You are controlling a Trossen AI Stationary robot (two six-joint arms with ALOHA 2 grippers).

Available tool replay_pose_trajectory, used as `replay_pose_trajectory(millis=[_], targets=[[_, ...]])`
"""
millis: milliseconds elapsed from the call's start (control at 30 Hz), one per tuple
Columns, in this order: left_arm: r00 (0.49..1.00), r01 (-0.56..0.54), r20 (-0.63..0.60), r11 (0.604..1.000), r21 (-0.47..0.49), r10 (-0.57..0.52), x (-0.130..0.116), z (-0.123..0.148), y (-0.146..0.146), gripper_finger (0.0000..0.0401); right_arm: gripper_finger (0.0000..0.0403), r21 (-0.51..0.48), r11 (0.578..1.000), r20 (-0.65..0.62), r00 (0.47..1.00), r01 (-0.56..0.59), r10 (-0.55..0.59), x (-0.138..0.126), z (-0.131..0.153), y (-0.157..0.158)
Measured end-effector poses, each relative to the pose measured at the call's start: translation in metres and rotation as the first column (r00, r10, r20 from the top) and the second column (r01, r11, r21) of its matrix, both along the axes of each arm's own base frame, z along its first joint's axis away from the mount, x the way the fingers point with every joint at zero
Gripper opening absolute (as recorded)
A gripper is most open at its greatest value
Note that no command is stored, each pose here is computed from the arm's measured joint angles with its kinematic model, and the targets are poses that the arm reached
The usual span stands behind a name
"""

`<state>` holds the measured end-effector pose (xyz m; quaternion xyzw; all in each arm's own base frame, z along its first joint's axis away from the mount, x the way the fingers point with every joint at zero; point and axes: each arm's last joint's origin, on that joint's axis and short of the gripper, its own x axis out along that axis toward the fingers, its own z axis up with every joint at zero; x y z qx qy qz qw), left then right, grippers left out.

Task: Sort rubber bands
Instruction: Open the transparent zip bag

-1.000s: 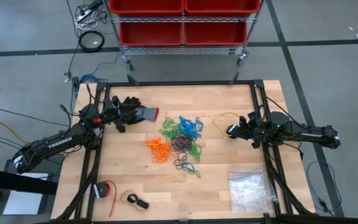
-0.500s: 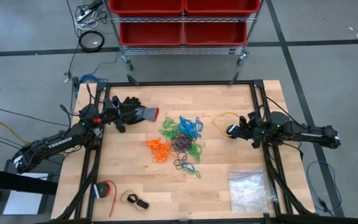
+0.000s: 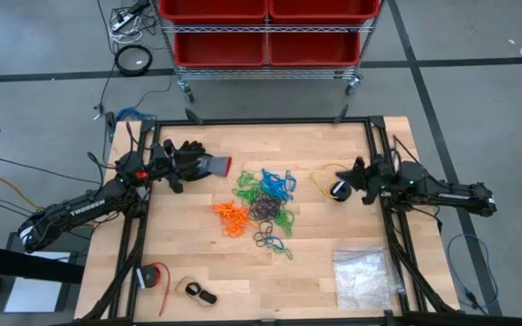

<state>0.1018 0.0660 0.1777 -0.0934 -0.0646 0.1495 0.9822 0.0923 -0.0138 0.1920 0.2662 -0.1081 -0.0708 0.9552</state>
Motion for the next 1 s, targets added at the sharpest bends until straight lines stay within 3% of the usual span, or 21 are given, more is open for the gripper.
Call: replay_pose_trajectory(millis=[200, 533, 767, 1000], targets=[[1.0, 0.0, 0.0, 1.0, 0.0, 0.0, 0.0, 0.0, 0.0, 0.0182, 0.0001, -0.019, 0.958, 0.198, 0.94, 0.287, -0.278, -0.008, 0.02, -0.007], [1.0, 0.0, 0.0, 1.0, 0.0, 0.0, 0.0, 0.0, 0.0, 0.0182, 0.0001, -0.005, 0.922, 0.367, 0.858, 0.387, -0.359, -0.018, 0.036, -0.008], [1.0, 0.0, 0.0, 1.0, 0.0, 0.0, 0.0, 0.0, 0.0, 0.0182, 0.0001, 0.048, 0.943, 0.483, 0.819, 0.329, -0.31, -0.024, 0.045, -0.006], [1.0, 0.0, 0.0, 1.0, 0.0, 0.0, 0.0, 0.0, 0.0, 0.0182, 0.0001, 0.053, 0.971, 0.438, 0.868, 0.235, -0.234, -0.017, 0.041, -0.005]])
